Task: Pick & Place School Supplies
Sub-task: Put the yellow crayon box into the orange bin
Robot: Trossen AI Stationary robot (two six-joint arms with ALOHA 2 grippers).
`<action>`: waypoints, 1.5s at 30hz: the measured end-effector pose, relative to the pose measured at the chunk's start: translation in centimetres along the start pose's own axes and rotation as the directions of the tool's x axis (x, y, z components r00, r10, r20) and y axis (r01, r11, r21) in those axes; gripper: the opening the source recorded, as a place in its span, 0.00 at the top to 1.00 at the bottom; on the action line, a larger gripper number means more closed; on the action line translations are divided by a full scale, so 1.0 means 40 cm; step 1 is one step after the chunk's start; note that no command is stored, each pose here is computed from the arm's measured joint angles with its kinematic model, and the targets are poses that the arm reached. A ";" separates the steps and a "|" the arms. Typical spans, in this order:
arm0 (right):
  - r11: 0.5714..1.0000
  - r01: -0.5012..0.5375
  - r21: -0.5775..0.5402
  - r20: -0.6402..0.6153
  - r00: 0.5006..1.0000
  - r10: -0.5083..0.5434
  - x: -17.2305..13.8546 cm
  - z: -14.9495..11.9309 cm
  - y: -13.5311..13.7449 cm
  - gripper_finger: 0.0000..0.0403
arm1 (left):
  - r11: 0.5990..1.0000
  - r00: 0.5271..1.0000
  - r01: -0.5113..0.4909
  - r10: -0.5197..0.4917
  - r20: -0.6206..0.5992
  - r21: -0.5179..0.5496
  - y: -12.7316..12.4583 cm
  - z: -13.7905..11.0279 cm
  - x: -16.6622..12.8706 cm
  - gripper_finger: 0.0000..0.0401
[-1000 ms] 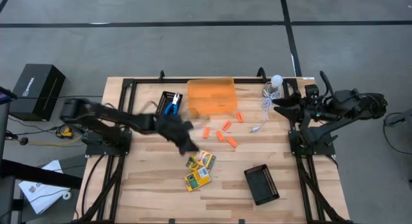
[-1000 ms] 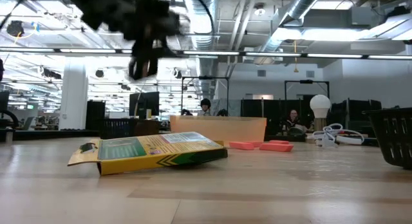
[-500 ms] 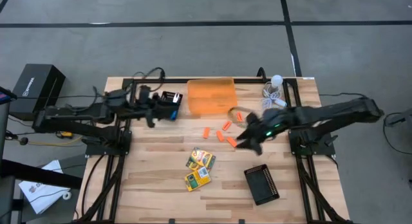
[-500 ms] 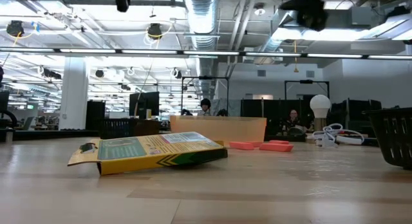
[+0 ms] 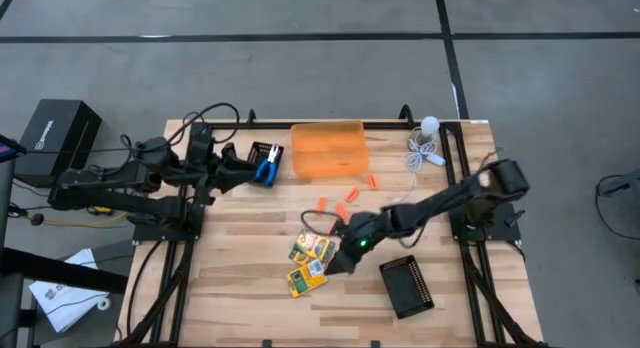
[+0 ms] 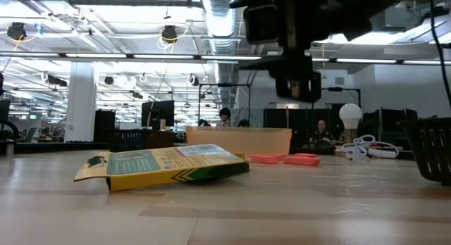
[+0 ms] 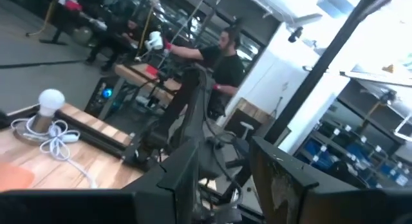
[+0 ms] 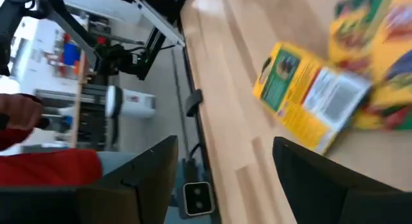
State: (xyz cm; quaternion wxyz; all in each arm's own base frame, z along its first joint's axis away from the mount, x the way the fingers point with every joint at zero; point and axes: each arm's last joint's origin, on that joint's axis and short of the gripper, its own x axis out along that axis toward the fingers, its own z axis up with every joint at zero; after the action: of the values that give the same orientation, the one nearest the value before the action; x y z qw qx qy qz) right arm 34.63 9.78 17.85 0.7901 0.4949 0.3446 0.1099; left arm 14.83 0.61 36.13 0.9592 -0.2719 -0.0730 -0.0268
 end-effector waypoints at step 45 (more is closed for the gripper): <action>0.964 0.204 0.170 -0.082 0.978 -0.192 0.072 -0.002 -0.160 0.39 | 1.000 0.996 0.021 -0.021 -0.089 0.005 0.004 -0.016 0.000 0.67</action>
State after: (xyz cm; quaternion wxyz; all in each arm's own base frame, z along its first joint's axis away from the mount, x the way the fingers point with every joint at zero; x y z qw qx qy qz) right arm 35.64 8.19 11.08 0.7383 0.5225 0.4263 0.0153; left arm 14.92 0.43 35.51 0.9619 -0.2670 -0.0333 -0.0486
